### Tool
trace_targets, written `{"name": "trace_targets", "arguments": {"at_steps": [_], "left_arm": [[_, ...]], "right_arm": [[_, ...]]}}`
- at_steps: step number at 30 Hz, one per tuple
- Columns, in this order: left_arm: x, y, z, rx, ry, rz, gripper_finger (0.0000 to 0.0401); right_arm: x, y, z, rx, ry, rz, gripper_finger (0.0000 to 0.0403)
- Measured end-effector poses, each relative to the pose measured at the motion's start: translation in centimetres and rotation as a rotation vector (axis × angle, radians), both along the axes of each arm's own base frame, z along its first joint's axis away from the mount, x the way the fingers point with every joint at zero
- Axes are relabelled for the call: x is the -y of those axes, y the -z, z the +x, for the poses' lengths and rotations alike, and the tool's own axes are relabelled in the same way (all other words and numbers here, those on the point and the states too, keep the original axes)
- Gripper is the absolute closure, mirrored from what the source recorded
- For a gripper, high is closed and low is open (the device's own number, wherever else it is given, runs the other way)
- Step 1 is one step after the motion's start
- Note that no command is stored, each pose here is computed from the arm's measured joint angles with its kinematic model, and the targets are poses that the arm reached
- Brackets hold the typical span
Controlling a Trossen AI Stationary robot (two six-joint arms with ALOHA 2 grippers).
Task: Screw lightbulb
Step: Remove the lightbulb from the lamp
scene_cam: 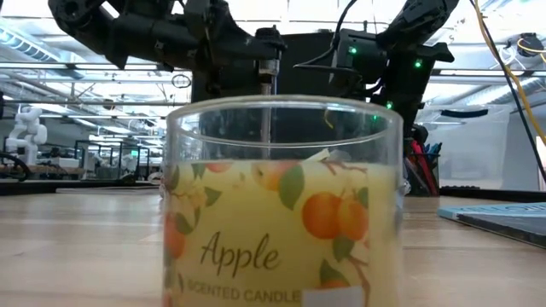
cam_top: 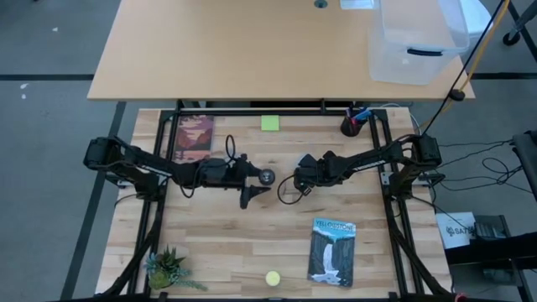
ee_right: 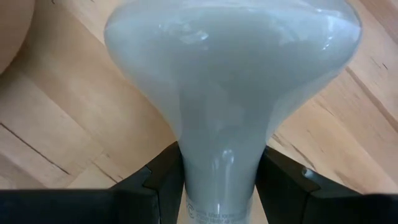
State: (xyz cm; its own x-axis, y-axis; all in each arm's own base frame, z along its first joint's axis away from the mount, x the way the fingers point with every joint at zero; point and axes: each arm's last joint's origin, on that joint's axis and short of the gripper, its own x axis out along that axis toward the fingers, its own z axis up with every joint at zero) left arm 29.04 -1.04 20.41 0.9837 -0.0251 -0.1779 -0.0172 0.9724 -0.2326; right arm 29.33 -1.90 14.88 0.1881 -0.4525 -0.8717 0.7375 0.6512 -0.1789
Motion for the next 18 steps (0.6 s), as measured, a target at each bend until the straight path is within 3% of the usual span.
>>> {"name": "trace_targets", "arguments": {"at_steps": [7, 11, 18], "left_arm": [[-1.1, 0.0, 0.0, 0.002, -0.115, 0.068, 0.0131], [-0.9, 0.0, 0.0, -0.004, -0.053, 0.041, 0.0131], [-0.9, 0.2, -2.1, -0.225, -0.106, 0.081, 0.0131]], "right_arm": [[0.2, 0.0, -0.1, -0.016, -0.001, -0.001, 0.0238], [0.2, 0.1, -0.3, -0.036, -0.006, -0.002, 0.0238], [0.9, 0.1, -0.5, -0.059, 0.002, -0.004, 0.0238]]}}
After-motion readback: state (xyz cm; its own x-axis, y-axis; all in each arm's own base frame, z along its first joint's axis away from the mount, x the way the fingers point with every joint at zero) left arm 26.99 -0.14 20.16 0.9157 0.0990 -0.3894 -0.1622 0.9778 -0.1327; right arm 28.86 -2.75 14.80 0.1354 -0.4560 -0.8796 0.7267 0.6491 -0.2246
